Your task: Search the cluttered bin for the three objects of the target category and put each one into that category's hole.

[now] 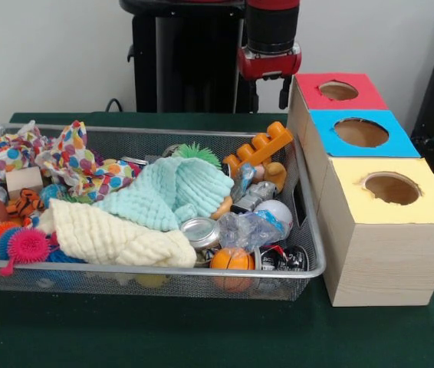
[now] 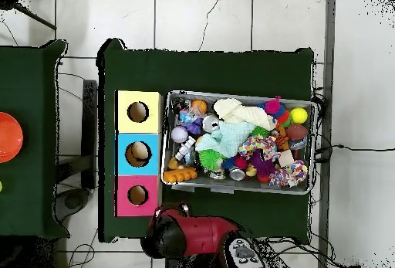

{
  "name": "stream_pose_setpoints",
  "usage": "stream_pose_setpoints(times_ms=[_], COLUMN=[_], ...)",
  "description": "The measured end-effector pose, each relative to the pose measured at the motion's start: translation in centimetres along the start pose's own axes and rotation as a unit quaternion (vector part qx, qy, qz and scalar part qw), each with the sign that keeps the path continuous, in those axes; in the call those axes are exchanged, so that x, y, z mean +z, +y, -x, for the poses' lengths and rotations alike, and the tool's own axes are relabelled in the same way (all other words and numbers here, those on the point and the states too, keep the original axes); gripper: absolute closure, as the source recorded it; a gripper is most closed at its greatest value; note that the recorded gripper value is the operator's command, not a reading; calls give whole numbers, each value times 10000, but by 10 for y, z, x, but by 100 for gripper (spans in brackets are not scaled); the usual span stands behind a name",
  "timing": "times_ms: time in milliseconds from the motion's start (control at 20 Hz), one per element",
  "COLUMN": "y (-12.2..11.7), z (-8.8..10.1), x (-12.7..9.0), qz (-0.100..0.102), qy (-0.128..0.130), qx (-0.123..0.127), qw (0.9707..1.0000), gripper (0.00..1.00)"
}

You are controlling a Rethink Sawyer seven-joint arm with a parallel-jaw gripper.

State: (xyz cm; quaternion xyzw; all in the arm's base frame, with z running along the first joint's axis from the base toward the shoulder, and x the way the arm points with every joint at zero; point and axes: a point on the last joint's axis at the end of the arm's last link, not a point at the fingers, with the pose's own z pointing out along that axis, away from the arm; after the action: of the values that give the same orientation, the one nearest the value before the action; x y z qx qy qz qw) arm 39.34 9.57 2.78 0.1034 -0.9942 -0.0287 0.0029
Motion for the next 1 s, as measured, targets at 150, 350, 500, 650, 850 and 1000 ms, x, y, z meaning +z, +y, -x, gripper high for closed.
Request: stream_pose_setpoints(times_ms=[150, 350, 500, 650, 850, 1000], y=[1, 6, 7, 8, 7, 7], z=[-5, -19, -25, -36, -54, -67], x=[0, -1, 2, 10, 28, 46], qz=[-62, -144, -164, -154, -115, -73], qy=[46, 180, 258, 427, 675, 824], qx=[-24, -93, -105, -85, -31, -11], qw=[10000, 9997, 9995, 9989, 9976, 9966], gripper=[0, 0, 0, 0, 0, 0])
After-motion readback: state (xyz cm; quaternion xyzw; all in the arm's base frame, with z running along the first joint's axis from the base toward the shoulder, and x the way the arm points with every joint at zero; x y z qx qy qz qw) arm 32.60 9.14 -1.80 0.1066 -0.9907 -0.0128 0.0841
